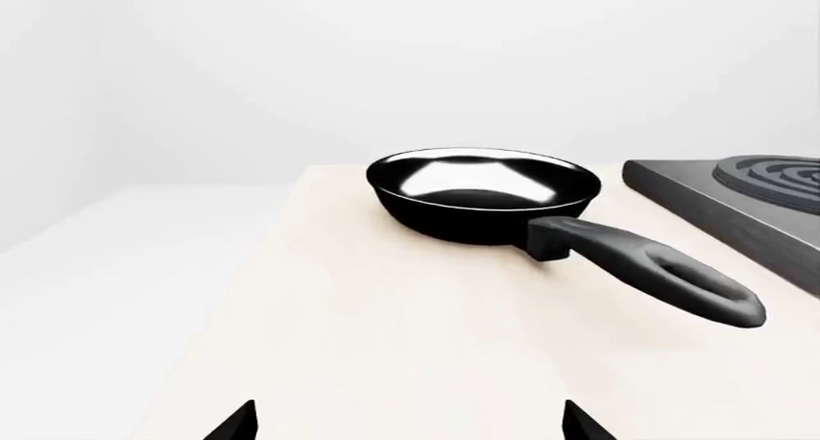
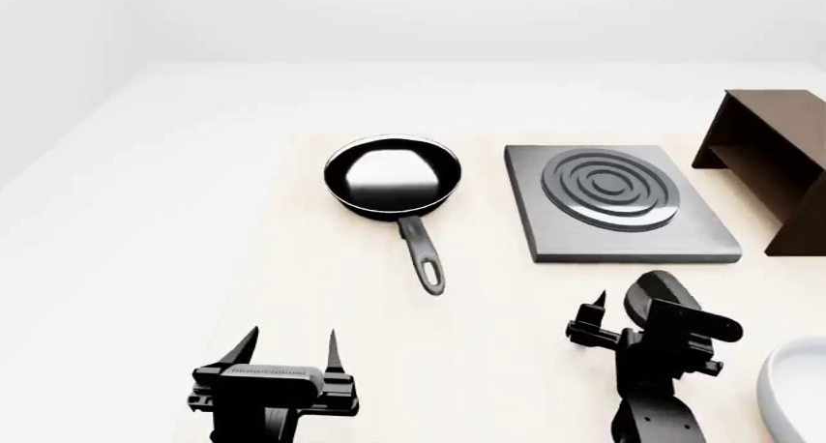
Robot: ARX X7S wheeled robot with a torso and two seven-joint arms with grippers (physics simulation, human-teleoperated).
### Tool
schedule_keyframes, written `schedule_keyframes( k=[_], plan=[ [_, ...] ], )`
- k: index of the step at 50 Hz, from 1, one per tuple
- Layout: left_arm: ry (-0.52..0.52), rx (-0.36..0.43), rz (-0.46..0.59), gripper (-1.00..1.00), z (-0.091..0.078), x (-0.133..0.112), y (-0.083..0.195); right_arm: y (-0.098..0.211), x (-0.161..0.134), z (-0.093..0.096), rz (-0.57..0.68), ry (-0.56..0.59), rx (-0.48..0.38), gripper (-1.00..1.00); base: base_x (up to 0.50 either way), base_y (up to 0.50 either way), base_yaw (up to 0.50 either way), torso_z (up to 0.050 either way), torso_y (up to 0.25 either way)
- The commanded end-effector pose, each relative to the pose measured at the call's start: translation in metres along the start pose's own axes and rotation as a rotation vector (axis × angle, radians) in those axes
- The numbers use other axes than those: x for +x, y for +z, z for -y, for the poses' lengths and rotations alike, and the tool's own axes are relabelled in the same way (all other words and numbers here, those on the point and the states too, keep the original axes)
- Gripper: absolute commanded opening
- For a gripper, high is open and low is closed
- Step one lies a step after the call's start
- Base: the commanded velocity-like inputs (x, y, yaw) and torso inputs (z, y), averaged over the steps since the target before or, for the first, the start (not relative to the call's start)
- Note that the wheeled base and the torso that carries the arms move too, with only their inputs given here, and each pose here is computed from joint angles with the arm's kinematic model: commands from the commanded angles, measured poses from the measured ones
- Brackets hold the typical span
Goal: Turn on the stove.
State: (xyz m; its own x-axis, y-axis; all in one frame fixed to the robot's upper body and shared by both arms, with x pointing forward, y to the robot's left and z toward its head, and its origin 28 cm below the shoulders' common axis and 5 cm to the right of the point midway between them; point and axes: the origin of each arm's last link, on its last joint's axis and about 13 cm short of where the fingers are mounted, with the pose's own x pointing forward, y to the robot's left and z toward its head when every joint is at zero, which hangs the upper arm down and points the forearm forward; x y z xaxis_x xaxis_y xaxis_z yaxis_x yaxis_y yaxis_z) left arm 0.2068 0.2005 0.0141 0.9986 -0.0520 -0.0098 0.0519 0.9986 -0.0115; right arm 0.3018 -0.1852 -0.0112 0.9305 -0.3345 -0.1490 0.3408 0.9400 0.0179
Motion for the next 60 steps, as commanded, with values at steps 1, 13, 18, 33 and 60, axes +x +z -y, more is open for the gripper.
schedule_keyframes(
  k=[1,13,18,33,60],
  plan=[
    [-0.003,0.001,-0.001,1.00,0.000,0.000,0.000,0.001,0.003,0.013,-0.005,-0.072,0.023,1.00,0.00,0.00,0.00,0.000,0.000],
    [-0.003,0.000,-0.002,1.00,0.000,0.000,-0.001,0.003,0.000,0.014,0.002,-0.075,0.021,1.00,0.00,0.00,0.00,0.000,0.000],
    [-0.004,0.000,-0.003,1.00,0.001,0.000,-0.001,0.004,0.001,0.011,0.007,-0.063,0.017,1.00,0.00,0.00,0.00,0.000,0.000],
    [-0.006,0.001,-0.003,1.00,0.001,0.000,-0.001,0.010,0.010,0.006,0.027,-0.048,0.002,1.00,0.00,0.00,0.00,0.000,0.000],
    [0.002,0.004,0.000,1.00,-0.001,0.001,-0.001,0.007,0.019,0.006,0.021,-0.036,0.000,1.00,0.00,0.00,0.00,0.000,0.000]
  ],
)
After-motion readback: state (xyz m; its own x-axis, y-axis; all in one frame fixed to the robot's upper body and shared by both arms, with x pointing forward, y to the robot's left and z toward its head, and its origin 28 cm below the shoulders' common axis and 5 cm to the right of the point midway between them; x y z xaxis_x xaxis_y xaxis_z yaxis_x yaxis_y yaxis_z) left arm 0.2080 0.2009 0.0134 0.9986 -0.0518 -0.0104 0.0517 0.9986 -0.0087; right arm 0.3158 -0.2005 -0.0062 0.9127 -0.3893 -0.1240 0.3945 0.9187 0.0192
